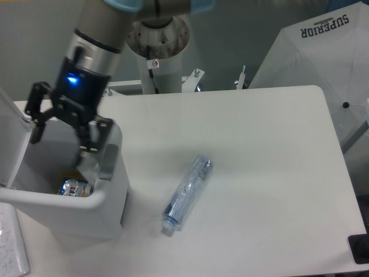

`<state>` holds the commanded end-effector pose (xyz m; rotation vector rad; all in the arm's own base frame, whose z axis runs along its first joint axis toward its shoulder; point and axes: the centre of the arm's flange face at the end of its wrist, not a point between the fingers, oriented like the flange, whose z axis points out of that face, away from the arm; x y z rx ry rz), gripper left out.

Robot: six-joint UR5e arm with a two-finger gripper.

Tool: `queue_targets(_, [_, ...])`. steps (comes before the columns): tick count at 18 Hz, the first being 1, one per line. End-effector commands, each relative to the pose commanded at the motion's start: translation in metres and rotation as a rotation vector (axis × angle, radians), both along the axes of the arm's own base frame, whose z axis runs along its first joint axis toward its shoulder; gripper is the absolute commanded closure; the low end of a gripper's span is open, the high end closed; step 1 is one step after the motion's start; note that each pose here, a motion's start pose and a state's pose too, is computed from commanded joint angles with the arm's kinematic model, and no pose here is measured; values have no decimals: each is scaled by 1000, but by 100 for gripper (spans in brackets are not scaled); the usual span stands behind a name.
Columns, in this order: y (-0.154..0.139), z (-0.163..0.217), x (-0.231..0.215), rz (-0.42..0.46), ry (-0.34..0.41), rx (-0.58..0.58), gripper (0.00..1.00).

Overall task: Place the trash in the trash can
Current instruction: 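Open the gripper to drop the bag into the bin, then move the gripper over the clear water bottle's cap end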

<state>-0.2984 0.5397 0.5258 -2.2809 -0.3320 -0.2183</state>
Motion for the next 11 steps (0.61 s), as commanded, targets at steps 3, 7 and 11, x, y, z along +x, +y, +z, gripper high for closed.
queue_targets(3, [-16,-23,-60,87,-20,-28,0])
queue_targets(7, [-26,-55,-124,177,-9,-91,0])
queue_targets(11, [-22,-109,-152,178,51,-222,0])
